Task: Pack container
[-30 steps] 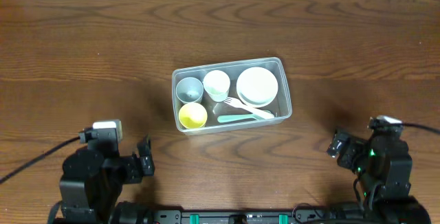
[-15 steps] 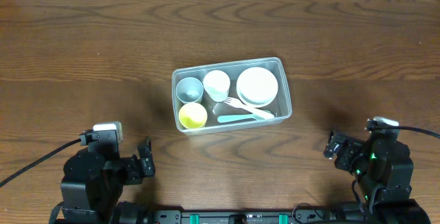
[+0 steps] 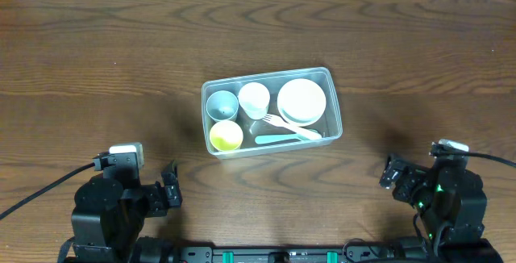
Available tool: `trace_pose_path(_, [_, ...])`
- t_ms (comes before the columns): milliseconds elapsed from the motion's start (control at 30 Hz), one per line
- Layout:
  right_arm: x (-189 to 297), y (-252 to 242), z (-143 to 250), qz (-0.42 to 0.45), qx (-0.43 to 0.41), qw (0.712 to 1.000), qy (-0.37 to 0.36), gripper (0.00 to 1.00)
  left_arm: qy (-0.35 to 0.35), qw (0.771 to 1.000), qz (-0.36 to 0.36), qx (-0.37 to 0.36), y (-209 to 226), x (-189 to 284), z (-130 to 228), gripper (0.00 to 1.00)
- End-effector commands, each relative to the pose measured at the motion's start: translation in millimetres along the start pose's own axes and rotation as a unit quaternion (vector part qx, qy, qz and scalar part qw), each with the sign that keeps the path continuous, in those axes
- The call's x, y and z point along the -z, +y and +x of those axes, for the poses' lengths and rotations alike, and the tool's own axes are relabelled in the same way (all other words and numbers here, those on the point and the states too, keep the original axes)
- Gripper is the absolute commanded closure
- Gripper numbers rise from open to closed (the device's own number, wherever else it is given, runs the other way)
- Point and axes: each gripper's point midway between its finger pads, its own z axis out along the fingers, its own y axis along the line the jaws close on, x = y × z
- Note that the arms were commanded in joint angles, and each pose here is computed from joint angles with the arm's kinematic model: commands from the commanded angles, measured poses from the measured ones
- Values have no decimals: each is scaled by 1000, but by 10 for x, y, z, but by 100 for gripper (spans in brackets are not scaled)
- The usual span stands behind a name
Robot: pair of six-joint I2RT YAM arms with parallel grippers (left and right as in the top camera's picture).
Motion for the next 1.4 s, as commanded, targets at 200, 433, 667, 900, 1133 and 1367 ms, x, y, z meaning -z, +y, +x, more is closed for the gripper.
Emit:
trace_pose_path(200, [-7,507,-112,-156,168,957,-176,1,-2,1000,1,1,-6,4,0,2])
trace_pose_path(433, [15,642,-291,-175,224,911,-300,1,-2,1000,1,1,-6,4,0,2])
trace_pose_path(667, [-232,594,-229,-140,280,883,-351,1,-1,1000,1,1,-6,3,1,2])
trace_pose_path(900, [-577,225,8,-73,215,934,-274,1,-1,1000,1,1,-6,3,1,2])
trace_pose_path(1133, [-574,214,-3,-79,185,940,-274,1,0,1000,1,1,-4,3,8,2])
trace_pose_path(1367, [-572,223,-1,-82,185,940,-274,1,0,1000,1,1,-4,3,8,2])
